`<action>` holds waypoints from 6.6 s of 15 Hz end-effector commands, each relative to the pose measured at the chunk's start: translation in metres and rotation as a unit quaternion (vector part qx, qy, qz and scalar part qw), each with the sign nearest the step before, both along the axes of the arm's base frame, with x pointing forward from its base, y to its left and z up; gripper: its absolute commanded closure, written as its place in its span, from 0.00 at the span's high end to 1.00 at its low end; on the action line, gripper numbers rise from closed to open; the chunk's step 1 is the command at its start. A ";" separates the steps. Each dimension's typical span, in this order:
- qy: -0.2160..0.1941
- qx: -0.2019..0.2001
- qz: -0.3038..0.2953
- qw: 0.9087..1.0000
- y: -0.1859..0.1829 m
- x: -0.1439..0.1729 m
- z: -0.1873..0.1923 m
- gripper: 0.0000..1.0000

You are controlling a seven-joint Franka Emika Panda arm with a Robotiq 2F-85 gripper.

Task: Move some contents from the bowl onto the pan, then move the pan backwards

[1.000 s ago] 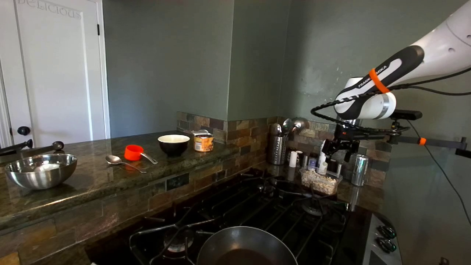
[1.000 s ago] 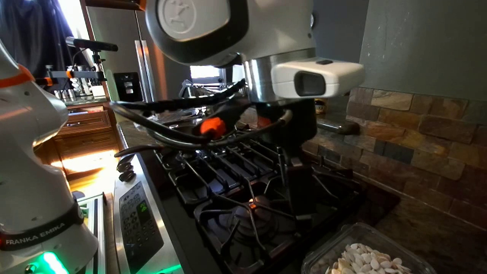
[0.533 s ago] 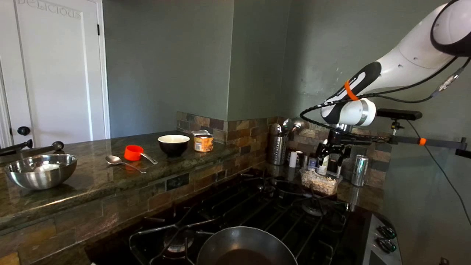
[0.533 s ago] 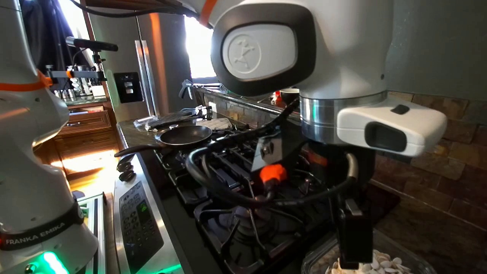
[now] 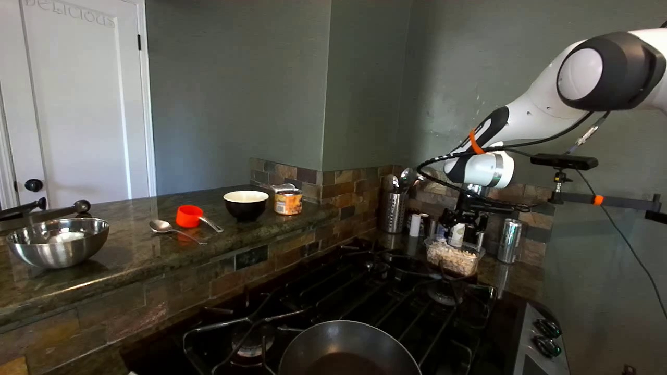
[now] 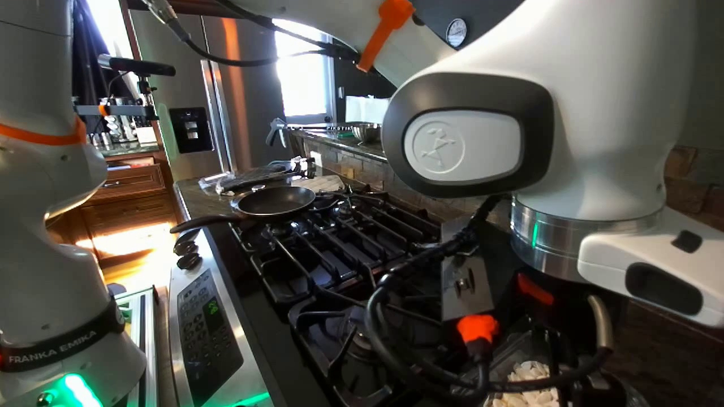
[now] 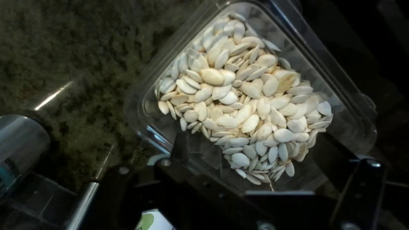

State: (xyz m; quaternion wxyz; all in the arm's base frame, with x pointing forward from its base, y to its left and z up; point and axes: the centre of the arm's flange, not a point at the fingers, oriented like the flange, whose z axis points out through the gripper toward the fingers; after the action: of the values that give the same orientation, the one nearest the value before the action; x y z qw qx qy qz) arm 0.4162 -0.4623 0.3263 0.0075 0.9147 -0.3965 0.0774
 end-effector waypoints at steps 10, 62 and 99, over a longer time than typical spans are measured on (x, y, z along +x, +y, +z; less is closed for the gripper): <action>0.007 0.055 -0.010 0.998 -0.013 0.032 -0.045 1.00; 0.014 -0.005 0.255 0.967 0.219 0.013 0.115 0.05; 0.061 -0.040 0.637 0.767 0.520 -0.016 0.098 0.05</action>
State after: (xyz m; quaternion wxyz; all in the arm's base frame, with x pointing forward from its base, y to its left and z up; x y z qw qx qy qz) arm 0.4232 0.0464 0.4235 0.0100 0.9736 0.2281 0.0021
